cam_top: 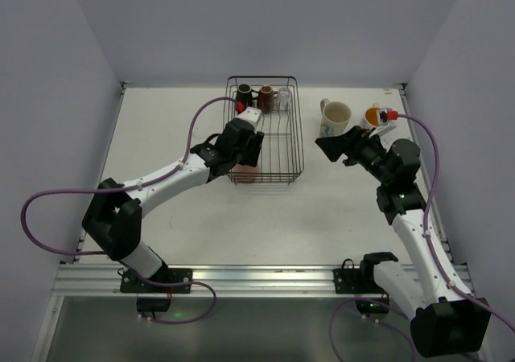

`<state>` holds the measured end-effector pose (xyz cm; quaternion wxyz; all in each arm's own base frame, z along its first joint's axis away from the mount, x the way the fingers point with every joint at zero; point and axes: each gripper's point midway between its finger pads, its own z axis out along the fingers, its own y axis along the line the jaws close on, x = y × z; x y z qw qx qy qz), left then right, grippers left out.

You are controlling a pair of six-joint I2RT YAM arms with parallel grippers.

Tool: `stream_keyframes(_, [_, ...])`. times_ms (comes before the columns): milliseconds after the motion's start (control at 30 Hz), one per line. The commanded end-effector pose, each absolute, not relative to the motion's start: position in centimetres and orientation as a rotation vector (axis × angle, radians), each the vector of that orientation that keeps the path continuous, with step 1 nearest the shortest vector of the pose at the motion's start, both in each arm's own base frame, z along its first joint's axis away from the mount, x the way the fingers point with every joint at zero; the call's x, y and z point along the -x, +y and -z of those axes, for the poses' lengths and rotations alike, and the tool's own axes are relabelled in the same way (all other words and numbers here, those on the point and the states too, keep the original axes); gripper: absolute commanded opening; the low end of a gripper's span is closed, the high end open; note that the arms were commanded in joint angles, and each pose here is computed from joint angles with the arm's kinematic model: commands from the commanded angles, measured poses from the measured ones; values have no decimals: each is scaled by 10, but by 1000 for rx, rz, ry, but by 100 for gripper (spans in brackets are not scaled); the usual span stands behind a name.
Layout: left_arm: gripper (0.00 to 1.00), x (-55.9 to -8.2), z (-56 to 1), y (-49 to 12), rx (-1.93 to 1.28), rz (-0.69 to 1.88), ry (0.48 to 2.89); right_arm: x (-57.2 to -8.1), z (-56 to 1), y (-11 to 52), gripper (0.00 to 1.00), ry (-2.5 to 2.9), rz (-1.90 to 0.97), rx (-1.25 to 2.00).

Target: Unload the cups from the dish rack

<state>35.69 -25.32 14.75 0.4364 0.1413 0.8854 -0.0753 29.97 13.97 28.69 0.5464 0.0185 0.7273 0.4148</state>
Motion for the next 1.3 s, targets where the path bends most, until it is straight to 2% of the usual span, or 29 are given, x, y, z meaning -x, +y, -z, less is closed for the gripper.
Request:
stream_keyframes(0, [36,-362,-198,-266,-307,325,2064,-291,-293,153,83,1690,-1072,-4])
stream_keyframes(200, [27,-337,-280,-277,-252,609,1855,-273,-287,185,85,1640,-1302,41])
stream_keyframes(300, [26,-321,-312,-282,-203,774,1749,-269,-291,203,86,1591,-1382,117])
stream_keyframes(433, [25,-296,-337,-288,-182,974,1635,-263,-294,217,88,1555,-1495,134])
stream_keyframes(667, [22,-270,-353,-297,-192,1178,1556,-250,-304,237,90,1520,-1582,207])
stream_keyframes(833, [22,-256,-362,-302,-219,1285,1501,-245,-324,246,82,1448,-1619,240])
stream_keyframes(933, [24,-248,-362,-305,-236,1330,1493,-239,-337,245,63,1362,-1690,229])
stream_keyframes(1000, [33,-246,-359,-305,-249,1333,1503,-235,-347,242,35,1289,-1714,226])
stream_keyframes(1033, [48,-246,-351,-306,-252,1328,1527,-236,-347,242,25,1287,-1732,207])
stream_keyframes(1067, [57,-246,-347,-306,-252,1322,1540,-236,-349,242,10,1275,-1734,203])
stream_keyframes(1100, [66,-247,-341,-305,-255,1308,1557,-237,-349,242,5,1270,-1733,197])
stream_keyframes(1133, [83,-247,-334,-304,-256,1293,1584,-239,-349,241,0,1274,-1729,191])
stream_keyframes(1167, [90,-248,-331,-303,-257,1276,1594,-239,-350,241,0,1271,-1722,185])
stream_keyframes(1233, [100,-248,-325,-298,-272,1223,1621,-243,-347,239,0,1287,-1687,170])
stream_keyframes(1267, [100,-251,-324,-293,-262,1186,1626,-245,-345,239,0,1304,-1668,160])
